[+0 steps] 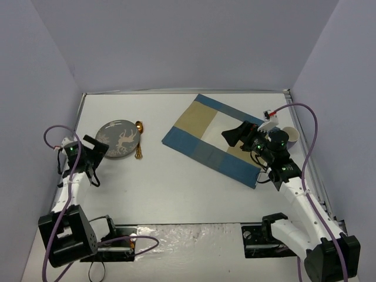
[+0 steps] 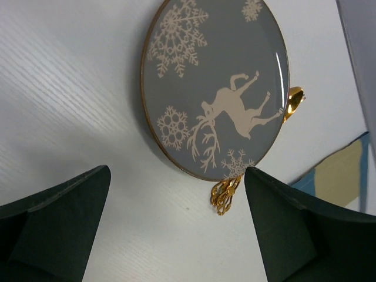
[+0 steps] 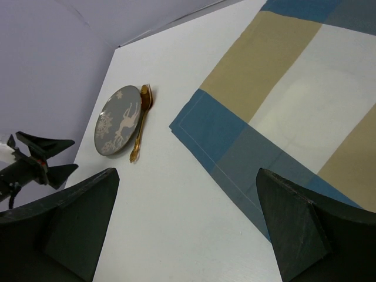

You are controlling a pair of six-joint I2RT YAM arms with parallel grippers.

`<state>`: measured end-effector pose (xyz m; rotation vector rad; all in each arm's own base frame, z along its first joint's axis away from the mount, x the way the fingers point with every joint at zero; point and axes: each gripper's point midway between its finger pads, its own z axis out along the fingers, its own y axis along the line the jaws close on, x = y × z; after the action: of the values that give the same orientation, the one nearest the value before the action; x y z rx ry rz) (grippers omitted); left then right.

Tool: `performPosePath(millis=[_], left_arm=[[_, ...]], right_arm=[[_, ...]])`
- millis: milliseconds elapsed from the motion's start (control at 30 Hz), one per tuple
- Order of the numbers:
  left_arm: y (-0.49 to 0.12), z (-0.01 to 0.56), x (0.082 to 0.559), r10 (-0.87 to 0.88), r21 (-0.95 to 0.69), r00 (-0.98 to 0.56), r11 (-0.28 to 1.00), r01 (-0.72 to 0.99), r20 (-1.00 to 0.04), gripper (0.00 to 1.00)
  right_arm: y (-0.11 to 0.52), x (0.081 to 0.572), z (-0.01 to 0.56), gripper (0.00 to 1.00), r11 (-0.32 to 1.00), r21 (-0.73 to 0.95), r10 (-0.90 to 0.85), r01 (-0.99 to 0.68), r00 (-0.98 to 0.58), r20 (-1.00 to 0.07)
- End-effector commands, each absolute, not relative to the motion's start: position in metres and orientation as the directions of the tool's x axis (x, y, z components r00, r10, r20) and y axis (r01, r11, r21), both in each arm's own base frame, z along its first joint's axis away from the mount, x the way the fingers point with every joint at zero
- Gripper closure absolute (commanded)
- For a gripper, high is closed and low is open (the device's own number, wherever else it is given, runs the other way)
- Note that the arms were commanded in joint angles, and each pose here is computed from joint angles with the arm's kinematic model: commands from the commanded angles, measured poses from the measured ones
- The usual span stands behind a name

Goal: Set the dinner table for one person

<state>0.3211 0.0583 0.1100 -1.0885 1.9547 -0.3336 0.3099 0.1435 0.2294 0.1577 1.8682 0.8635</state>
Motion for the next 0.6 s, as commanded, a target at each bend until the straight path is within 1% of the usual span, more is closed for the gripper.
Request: performPosePath(millis=[0, 167, 333, 567], left_arm=[[0.075, 0.122, 0.350, -0.885, -0.770, -0.079, 0.440, -0.462, -0.458, 0.06], [0.071, 0.090, 0.357, -0.923, -0.809, -0.079, 0.370, -0.456, -0.377, 0.10], [0.070, 0.065, 0.363, -0.938, -0.813, -0.089, 0.335, -0.477, -0.335, 0.15], [0.069, 0.035, 0.374, -0.965, -0.833, -0.079, 0.255, -0.492, -0.249, 0.21]], right_arm=[[0.151, 0.306, 0.266, 0.00, 0.719, 0.575, 0.455, -0.390, -0.362, -0.814], [0.156, 0.301, 0.261, 0.00, 0.719, 0.567, 0.437, -0.402, -0.373, -0.819], [0.156, 0.300, 0.258, 0.00, 0.723, 0.564, 0.432, -0.398, -0.377, -0.819], [0.156, 0.301, 0.256, 0.00, 0.726, 0.565, 0.432, -0.393, -0.380, -0.818]])
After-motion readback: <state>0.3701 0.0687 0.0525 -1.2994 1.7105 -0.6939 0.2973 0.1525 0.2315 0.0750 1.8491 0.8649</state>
